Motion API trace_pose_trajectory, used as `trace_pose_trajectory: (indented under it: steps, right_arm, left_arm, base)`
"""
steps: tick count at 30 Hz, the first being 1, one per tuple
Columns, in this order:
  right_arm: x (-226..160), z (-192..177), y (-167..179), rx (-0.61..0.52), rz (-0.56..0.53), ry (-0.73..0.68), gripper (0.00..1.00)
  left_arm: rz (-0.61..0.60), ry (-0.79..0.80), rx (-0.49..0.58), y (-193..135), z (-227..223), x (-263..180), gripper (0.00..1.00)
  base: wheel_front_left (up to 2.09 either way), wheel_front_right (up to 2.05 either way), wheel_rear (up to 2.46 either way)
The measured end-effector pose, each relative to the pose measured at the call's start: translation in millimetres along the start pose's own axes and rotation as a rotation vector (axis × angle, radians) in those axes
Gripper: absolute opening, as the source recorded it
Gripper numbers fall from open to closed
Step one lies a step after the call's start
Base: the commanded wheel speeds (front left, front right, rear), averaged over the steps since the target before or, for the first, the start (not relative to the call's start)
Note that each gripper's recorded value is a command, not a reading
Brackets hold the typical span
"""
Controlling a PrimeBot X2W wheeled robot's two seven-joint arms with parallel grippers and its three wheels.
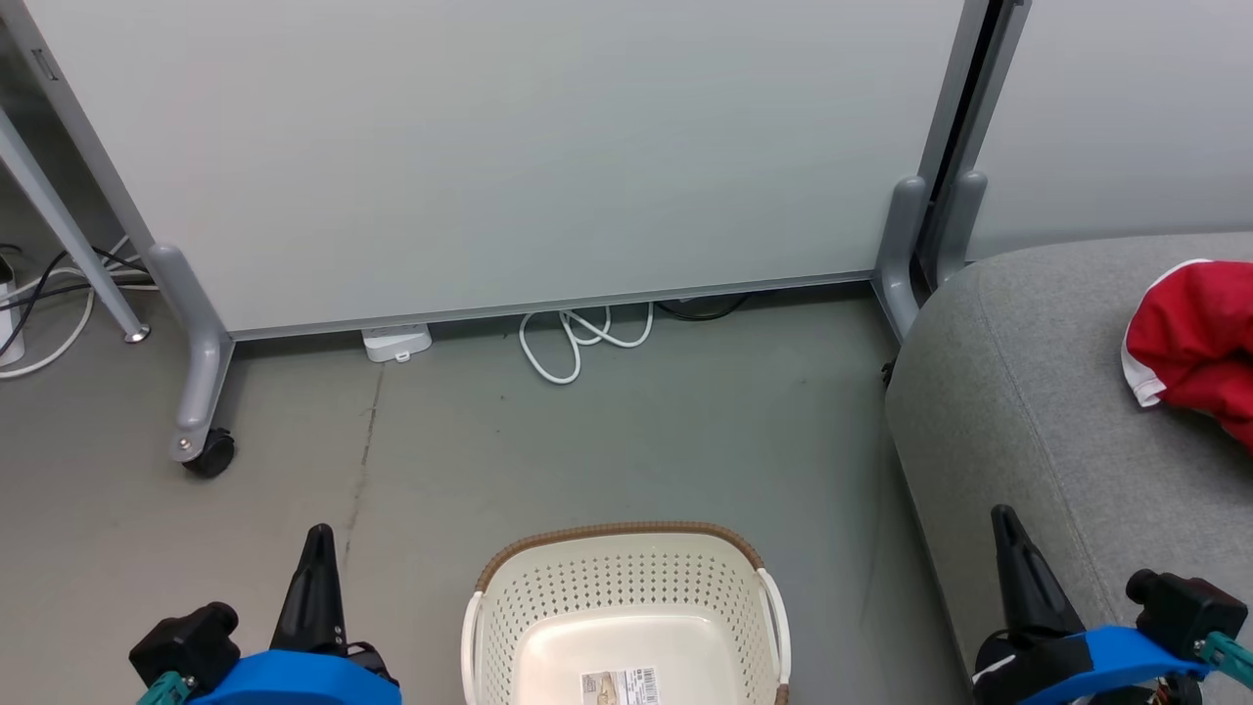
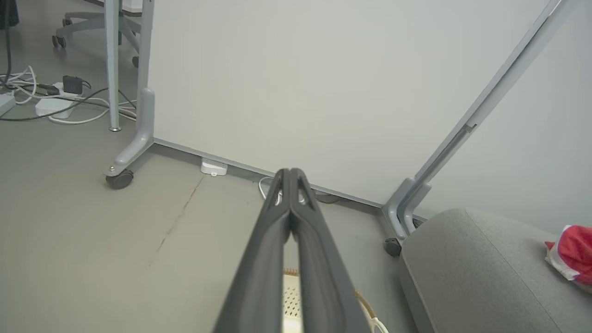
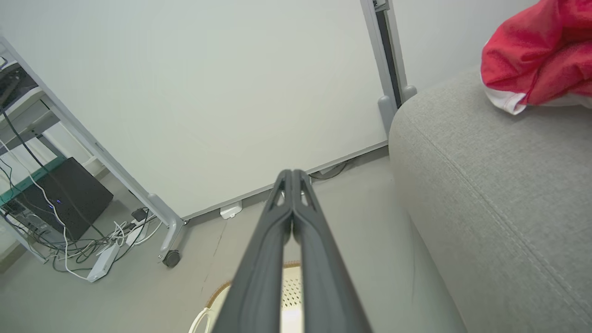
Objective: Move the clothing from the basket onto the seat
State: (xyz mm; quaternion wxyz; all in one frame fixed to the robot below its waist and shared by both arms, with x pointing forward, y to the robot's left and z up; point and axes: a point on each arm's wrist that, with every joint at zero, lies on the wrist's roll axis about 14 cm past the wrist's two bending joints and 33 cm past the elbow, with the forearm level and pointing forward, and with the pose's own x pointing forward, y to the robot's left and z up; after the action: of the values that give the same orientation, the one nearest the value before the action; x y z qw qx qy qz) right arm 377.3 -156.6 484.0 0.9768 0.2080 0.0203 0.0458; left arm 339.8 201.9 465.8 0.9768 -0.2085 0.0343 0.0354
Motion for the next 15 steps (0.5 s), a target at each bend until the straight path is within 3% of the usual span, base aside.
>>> trace_pose_trajectory:
  steps: [15]
  right_arm:
    - [1.6, 4.4, -10.5, 0.236, -0.051, -0.001, 0.00]
  left_arm:
    - [0.025, -0.004, -0.237, 2.5, 7.0, 8.4, 0.00]
  base:
    - [0.00, 0.00, 0.00]
